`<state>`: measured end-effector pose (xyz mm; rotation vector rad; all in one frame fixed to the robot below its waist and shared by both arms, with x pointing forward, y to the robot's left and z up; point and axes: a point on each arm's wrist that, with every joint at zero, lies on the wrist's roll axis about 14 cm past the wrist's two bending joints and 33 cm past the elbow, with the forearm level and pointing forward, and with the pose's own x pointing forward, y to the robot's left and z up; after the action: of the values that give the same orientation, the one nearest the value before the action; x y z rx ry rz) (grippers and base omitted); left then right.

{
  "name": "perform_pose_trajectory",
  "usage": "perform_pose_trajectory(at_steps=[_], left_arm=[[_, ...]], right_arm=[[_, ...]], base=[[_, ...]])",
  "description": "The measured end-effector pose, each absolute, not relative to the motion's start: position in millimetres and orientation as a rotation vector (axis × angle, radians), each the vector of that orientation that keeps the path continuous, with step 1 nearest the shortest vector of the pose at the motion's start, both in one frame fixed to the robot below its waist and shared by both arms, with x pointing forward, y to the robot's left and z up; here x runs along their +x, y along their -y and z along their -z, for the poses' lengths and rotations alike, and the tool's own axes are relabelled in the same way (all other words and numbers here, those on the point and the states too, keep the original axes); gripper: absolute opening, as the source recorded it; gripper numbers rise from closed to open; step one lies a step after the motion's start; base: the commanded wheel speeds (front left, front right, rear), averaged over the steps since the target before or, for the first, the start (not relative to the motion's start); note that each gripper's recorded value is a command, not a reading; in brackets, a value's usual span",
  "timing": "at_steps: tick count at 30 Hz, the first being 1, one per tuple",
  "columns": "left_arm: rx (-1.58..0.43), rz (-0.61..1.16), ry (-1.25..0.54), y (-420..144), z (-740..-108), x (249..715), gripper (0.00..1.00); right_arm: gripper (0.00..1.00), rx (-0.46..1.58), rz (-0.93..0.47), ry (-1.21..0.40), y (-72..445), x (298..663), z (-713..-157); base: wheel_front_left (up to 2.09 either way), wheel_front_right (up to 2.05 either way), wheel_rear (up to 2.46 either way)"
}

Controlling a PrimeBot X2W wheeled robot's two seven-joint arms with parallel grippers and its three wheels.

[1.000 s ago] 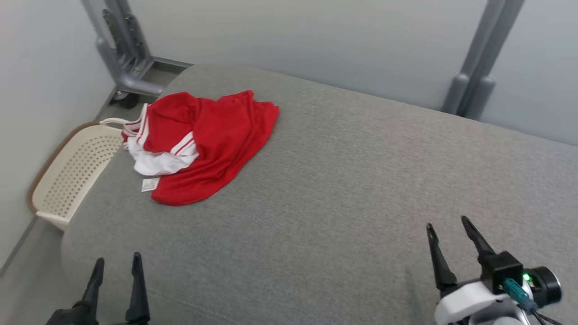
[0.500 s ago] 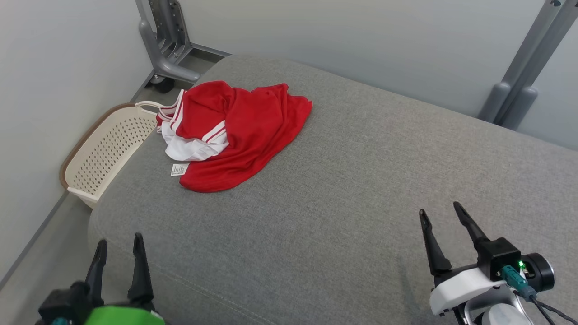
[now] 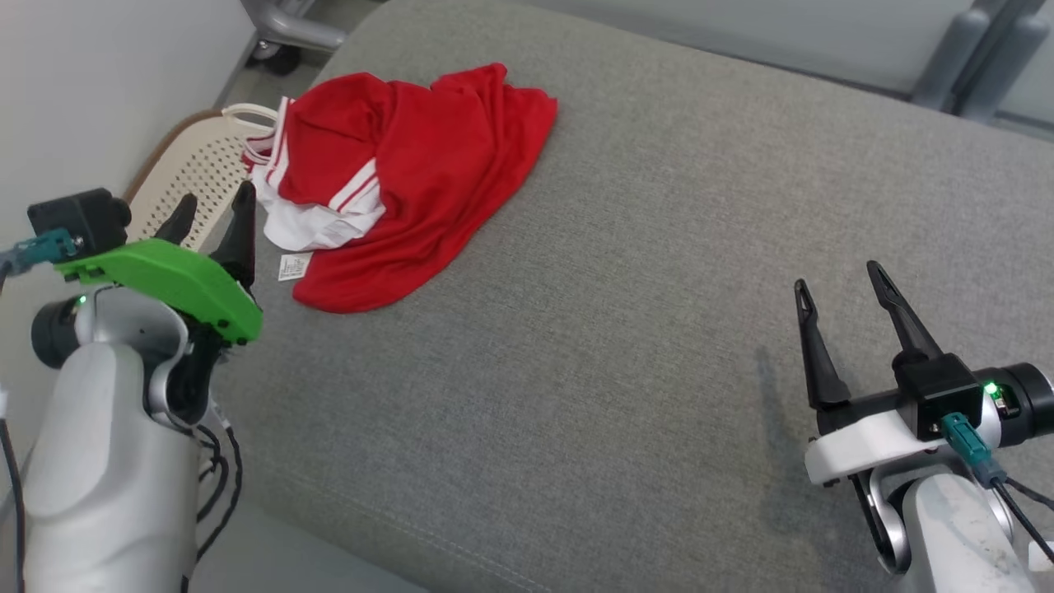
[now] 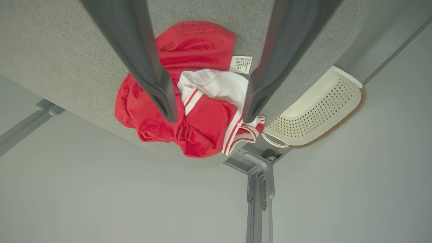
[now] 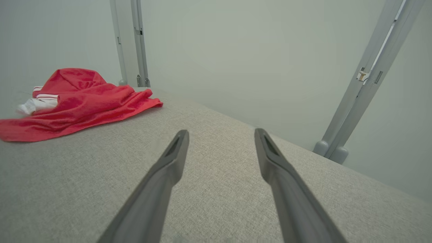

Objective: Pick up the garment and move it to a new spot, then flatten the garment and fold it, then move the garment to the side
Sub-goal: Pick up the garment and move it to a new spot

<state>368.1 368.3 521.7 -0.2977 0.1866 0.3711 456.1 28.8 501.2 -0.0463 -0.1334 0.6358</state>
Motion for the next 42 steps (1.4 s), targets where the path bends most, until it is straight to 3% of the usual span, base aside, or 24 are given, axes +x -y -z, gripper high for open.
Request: perform_pose_trajectory(at_steps=[9,17,19,28,31,37,42], left_arm=[[-0.327,-0.315,-0.51,-357,-448,421,1.0],[-0.362,-0.332,-0.665,-345,-383,438,1.0],[-0.356,-0.339,-0.685,-343,-370,439,0.0],[-0.248,-0.243,-0.649,-323,-375,468,0.0],[-0.094,-0.096,-0.564,-302,-410,493,0.0],[0.031,0.131,-0.393,-254,-502,524,0.0],[0.177,0.36,-0.331,-194,-560,523,0.0]], right_arm=[[1.0,-0.075,-0.552,0.067,11,475,-472],[1.0,-0.13,-0.475,0.006,52,481,-453],[1.0,-0.138,-0.458,-0.011,60,481,-448],[1.0,-0.121,-0.396,-0.042,80,475,-442],[1.0,-0.1,-0.394,-0.024,76,473,-448],[1.0,-0.053,-0.388,0.022,69,468,-464],[1.0,-0.018,-0.355,0.055,76,465,-476]], base=[[0.0,0.0,0.0],[0.0,0.0,0.0],[0.0,0.0,0.0],[0.0,0.0,0.0],[0.0,0.0,0.0],[0.0,0.0,0.0],[0.0,0.0,0.0]])
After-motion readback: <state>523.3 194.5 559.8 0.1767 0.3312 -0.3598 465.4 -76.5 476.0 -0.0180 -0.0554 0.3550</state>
